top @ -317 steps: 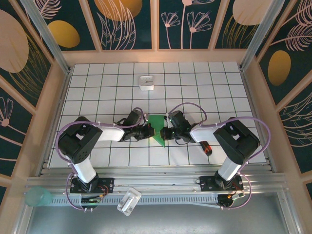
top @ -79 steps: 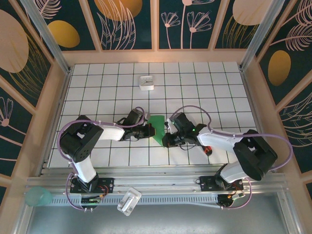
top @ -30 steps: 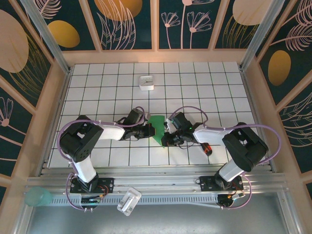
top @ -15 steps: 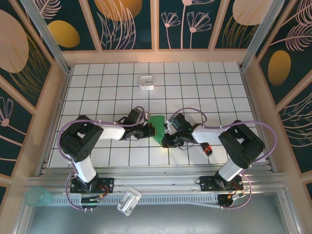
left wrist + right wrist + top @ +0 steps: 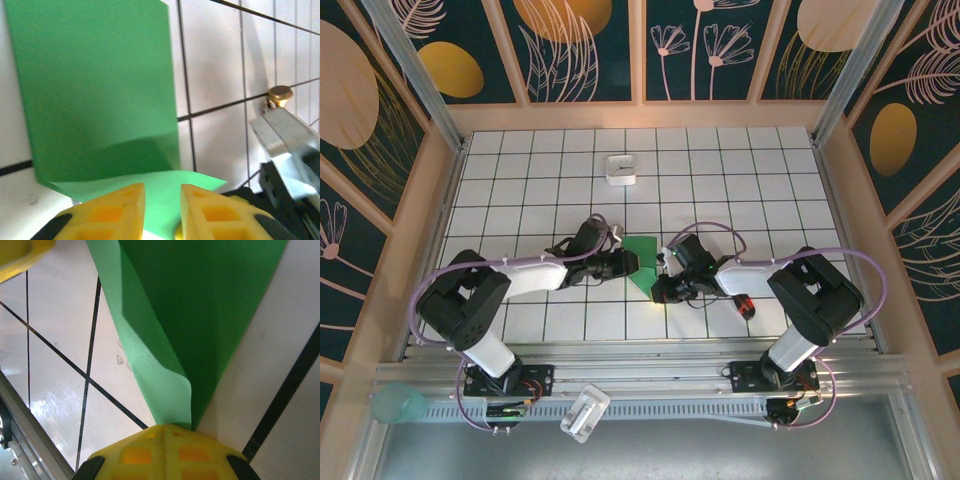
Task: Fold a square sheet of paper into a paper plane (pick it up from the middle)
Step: Third fold the triangle at the center of the table.
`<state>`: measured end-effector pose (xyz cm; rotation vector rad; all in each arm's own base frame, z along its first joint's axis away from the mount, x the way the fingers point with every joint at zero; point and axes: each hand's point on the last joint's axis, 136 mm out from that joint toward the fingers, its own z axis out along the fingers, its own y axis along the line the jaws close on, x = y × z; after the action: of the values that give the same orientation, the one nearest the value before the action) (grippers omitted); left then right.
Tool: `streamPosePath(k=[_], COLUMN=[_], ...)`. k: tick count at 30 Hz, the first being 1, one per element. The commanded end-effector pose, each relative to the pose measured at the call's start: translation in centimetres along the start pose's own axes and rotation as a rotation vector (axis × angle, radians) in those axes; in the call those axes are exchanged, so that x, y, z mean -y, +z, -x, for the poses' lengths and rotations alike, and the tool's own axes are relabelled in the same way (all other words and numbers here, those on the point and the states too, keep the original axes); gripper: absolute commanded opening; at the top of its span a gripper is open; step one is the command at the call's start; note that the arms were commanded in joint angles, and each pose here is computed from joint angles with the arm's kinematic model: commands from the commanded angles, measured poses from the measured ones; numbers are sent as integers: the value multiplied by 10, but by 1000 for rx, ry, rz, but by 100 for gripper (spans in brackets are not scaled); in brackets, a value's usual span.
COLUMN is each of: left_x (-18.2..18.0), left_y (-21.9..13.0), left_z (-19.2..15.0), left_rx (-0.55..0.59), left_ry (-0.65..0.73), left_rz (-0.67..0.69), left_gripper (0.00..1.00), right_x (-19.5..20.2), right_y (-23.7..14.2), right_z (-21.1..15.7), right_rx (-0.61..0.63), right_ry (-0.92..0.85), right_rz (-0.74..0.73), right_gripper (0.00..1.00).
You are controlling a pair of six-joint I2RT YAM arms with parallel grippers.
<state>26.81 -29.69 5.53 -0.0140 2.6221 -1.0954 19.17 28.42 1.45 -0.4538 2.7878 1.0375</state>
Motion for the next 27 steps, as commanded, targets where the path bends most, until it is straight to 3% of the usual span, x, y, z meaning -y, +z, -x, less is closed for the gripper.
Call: streamPosePath(k=[1,7,27], left_x=[10,20,-6], left_y=[2,15,38], left_z=[-19,-42,-58], left_rx=[-39,-112,-164], left_ry=[-46,-87,-180], left_rz=[-40,-92,-29], left_gripper=[17,0,0], right_x=[38,41,43], right_y=[6,4,4], right_z=[-35,-36,-36], right_rx=[-90,-88,-104], right_ry=[79,84,89], right_rz=[-128,-139,-163], right_gripper=[0,0,0])
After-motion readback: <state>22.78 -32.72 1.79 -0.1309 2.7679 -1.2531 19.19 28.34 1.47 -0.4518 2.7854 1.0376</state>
